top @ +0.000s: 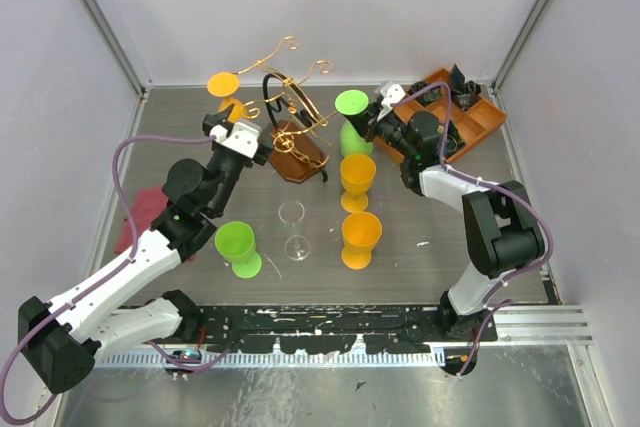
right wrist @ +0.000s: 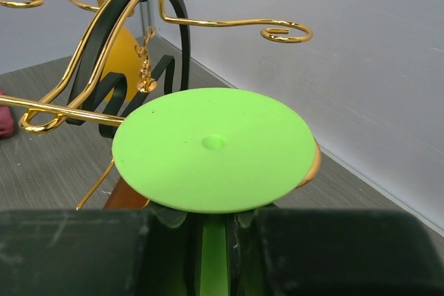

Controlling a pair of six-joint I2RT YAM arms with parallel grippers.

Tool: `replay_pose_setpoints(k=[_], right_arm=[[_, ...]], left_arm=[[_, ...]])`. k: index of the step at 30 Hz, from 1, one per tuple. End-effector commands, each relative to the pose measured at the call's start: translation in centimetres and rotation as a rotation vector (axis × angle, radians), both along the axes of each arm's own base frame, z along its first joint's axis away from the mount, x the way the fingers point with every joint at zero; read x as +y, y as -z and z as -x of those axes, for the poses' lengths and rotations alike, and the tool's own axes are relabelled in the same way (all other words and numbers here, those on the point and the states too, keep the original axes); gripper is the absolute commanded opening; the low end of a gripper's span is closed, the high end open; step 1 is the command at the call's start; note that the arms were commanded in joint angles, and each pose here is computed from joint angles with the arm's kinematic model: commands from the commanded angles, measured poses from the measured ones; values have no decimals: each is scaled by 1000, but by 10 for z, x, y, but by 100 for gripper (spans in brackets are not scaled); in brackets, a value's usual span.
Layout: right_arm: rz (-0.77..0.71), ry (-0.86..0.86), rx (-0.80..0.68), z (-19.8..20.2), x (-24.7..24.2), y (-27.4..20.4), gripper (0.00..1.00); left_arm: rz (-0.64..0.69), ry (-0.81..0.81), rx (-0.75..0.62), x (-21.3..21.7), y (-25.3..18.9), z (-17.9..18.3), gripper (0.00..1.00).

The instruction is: Place the wine glass upside down on the wine glass rack

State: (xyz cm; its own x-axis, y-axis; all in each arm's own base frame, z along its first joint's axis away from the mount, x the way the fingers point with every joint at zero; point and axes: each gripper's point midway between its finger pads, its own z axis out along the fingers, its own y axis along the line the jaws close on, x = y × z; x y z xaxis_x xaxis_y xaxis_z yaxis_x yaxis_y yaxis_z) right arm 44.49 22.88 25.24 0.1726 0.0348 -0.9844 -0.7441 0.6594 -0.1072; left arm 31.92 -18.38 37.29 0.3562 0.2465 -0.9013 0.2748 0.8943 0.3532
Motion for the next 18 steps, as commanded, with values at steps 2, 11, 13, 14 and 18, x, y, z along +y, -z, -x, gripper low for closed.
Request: replay_pose_setpoints(k=[2, 11, 13, 14, 18], right_arm=[[-66, 63, -101, -18, -6, -36, 5], [-87, 90, -122, -34, -6, -42, 10], [-92, 93, -124, -37, -5, -44, 12], [-96, 97, -125, -39, -5, -44, 13], [-112, 110, -137, -46, -5, -47, 17]], left_arm=[[37, -18, -61, 5, -30, 2, 82], [25, -30, -63, 7, -30, 1, 83], [24, -33, -62, 7, -29, 1, 83], [22, -37, -61, 8, -29, 0, 83], [19, -42, -60, 9, -28, 0, 83]])
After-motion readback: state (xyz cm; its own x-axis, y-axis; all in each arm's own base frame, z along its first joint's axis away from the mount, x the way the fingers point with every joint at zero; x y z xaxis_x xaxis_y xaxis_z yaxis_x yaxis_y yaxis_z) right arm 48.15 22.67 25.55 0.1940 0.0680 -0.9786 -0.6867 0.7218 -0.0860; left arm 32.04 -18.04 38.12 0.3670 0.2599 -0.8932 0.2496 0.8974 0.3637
